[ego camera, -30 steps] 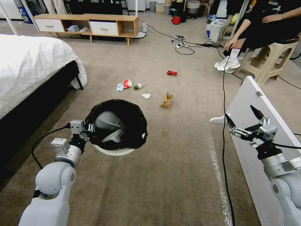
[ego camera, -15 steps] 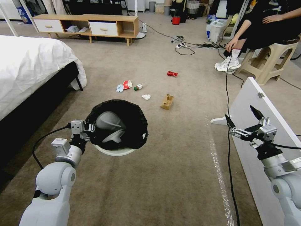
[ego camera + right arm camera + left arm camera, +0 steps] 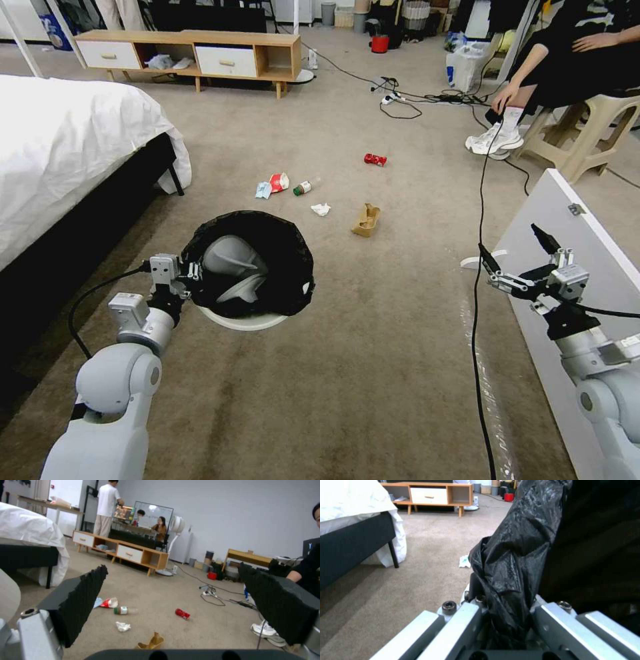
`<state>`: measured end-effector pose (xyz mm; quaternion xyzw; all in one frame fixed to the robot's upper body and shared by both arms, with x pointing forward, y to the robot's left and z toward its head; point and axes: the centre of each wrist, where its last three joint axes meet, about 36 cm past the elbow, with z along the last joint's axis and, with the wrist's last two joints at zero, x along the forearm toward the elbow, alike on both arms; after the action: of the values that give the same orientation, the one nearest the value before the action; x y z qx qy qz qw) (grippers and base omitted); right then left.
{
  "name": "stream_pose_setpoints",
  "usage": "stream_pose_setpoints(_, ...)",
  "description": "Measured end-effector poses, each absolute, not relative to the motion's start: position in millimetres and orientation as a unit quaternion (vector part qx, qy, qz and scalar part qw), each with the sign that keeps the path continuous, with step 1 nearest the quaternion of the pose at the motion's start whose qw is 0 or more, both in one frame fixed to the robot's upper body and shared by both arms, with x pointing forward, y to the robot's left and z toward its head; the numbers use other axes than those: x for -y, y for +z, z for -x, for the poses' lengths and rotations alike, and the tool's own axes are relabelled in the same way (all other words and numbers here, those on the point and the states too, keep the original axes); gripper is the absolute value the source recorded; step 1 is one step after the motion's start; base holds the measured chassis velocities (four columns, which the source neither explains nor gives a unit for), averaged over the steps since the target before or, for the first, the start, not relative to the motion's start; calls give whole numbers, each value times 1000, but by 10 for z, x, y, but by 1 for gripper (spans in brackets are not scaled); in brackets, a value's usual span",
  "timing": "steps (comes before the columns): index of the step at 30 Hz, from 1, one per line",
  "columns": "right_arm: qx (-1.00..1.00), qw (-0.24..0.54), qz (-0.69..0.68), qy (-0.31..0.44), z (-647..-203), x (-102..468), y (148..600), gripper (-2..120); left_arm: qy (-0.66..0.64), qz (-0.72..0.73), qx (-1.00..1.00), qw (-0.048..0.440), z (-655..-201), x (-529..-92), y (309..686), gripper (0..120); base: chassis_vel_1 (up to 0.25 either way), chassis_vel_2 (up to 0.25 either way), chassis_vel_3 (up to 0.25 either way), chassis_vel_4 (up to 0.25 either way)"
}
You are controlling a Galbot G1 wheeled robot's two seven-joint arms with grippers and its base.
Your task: Pick up the trash bin and place the garbage on the floor into it.
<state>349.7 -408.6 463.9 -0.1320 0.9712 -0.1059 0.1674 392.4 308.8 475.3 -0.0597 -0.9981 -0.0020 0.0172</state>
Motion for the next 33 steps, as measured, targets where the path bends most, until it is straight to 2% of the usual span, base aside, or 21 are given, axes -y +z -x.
stream_pose_setpoints(16, -971, 168, 131, -105, -3507, 4087, 4635, 100, -2, 60, 998, 17, -3925, -3089, 4748, 2, -41, 70, 41, -65)
stream_pose_setpoints(33, -972, 167, 131, -104, -3514, 4088, 4619, 100, -1, 59, 998, 18, -3919, -3089, 4737, 2, -96, 94, 102, -100)
